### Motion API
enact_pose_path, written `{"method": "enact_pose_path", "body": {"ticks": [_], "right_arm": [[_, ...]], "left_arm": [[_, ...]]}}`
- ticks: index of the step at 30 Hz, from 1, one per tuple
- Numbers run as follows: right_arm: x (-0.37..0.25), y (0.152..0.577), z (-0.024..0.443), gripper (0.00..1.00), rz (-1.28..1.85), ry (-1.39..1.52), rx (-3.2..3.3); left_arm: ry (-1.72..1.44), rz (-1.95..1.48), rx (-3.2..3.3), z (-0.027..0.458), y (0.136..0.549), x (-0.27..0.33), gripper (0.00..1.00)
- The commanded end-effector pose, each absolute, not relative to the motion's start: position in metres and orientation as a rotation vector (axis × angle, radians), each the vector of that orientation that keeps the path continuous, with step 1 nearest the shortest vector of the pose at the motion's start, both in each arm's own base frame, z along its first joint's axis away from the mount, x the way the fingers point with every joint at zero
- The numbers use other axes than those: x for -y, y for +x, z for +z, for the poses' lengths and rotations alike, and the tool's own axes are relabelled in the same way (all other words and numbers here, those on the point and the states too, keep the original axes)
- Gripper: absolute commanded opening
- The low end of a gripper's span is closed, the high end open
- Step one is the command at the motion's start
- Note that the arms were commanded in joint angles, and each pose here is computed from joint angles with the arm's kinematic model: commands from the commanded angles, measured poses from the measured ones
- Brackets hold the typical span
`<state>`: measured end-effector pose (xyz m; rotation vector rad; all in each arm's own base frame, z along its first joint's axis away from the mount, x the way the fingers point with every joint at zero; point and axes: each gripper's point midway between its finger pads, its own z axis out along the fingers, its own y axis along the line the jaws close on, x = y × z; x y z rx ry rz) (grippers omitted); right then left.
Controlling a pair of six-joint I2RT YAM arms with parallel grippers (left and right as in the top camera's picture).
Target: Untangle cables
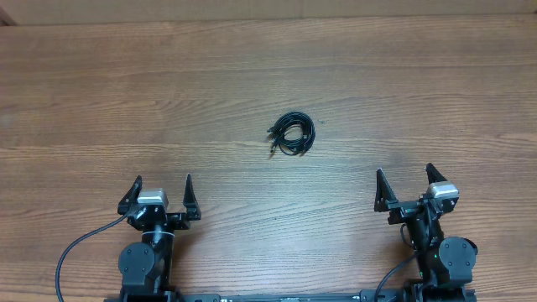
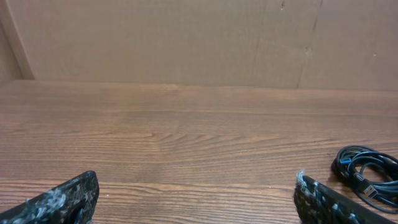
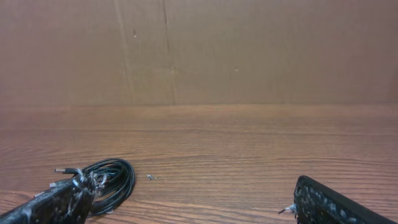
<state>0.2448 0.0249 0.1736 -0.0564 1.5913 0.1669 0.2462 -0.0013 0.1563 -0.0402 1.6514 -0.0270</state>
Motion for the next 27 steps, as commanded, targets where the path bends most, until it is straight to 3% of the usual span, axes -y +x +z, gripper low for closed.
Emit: {"method": "enact_pose_path", "body": {"ticks": [1, 11, 20, 27], "right_arm": [[-0.023, 0.245, 0.172, 1.00, 0.154, -0.050, -1.587], [-0.023, 0.245, 0.172, 1.00, 0.154, -0.050, -1.587], [-0.023, 0.245, 0.172, 1.00, 0.154, -0.050, -1.587], [-0.023, 0.245, 0.172, 1.00, 0.154, -0.050, -1.587]], "left_arm": [[-0.022, -0.047, -1.644, 0.157, 0.246, 0.005, 1.00], [-0.172, -0.665, -1.523, 0.193, 0.238, 0.053, 1.00], [-0.028, -0.490, -1.122, 0.329, 0.203, 0.039, 1.00], [0.058, -0.328, -1.426, 0.371, 0.208, 0.041, 1.00]]}}
